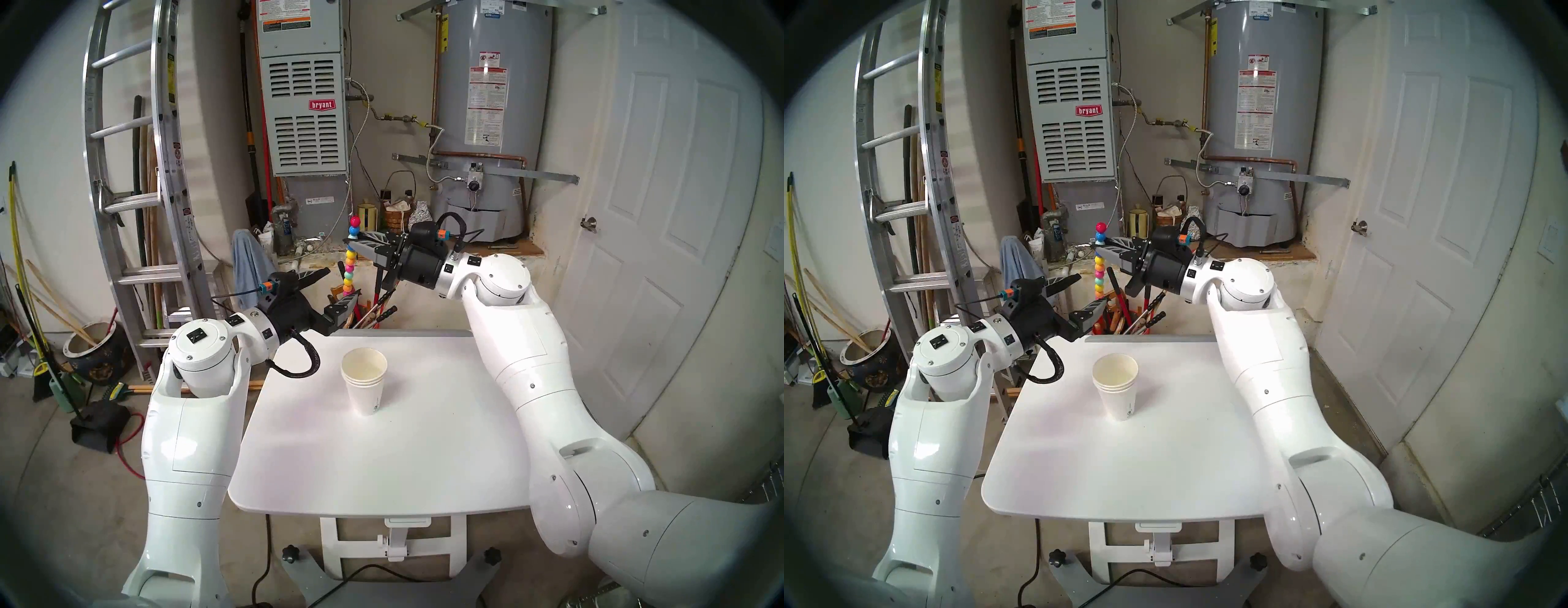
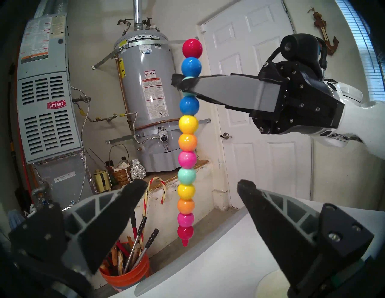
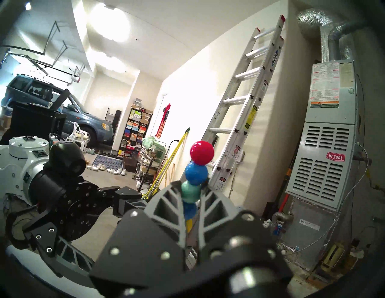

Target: Switch the marker to another color

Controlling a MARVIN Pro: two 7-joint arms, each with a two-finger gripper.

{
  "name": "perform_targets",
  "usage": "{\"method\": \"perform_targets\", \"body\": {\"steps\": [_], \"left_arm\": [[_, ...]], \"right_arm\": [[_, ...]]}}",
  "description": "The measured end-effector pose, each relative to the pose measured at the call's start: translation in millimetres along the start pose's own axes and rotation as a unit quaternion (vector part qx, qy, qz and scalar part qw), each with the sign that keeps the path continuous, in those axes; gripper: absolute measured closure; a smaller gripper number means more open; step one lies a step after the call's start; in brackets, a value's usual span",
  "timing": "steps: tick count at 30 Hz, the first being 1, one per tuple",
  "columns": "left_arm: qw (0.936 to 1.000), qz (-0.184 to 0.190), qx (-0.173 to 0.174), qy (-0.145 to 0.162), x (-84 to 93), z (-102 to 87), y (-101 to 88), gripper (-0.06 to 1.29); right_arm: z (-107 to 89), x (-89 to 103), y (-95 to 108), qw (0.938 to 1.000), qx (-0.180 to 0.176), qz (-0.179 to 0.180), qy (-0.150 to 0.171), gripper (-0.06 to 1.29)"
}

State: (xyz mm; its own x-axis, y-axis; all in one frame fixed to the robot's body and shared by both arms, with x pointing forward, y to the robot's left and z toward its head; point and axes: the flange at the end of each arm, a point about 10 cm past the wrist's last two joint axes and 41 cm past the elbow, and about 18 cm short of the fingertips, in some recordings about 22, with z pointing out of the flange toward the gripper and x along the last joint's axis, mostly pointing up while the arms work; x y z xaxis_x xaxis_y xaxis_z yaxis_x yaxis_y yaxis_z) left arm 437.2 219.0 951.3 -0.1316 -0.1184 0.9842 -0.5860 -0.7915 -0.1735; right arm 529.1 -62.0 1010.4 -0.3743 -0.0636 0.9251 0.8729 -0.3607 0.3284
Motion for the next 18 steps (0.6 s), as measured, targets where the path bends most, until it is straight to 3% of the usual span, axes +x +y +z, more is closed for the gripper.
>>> {"method": "perform_targets", "body": {"steps": [18], "left_arm": [[1.0,-0.002,-0.003,0.002,-0.8,2.5,3.2,0.01]], "right_arm": [[3.2,2.7,-9.1,1.0,0.004,0.006,0.001,1.17]]}}
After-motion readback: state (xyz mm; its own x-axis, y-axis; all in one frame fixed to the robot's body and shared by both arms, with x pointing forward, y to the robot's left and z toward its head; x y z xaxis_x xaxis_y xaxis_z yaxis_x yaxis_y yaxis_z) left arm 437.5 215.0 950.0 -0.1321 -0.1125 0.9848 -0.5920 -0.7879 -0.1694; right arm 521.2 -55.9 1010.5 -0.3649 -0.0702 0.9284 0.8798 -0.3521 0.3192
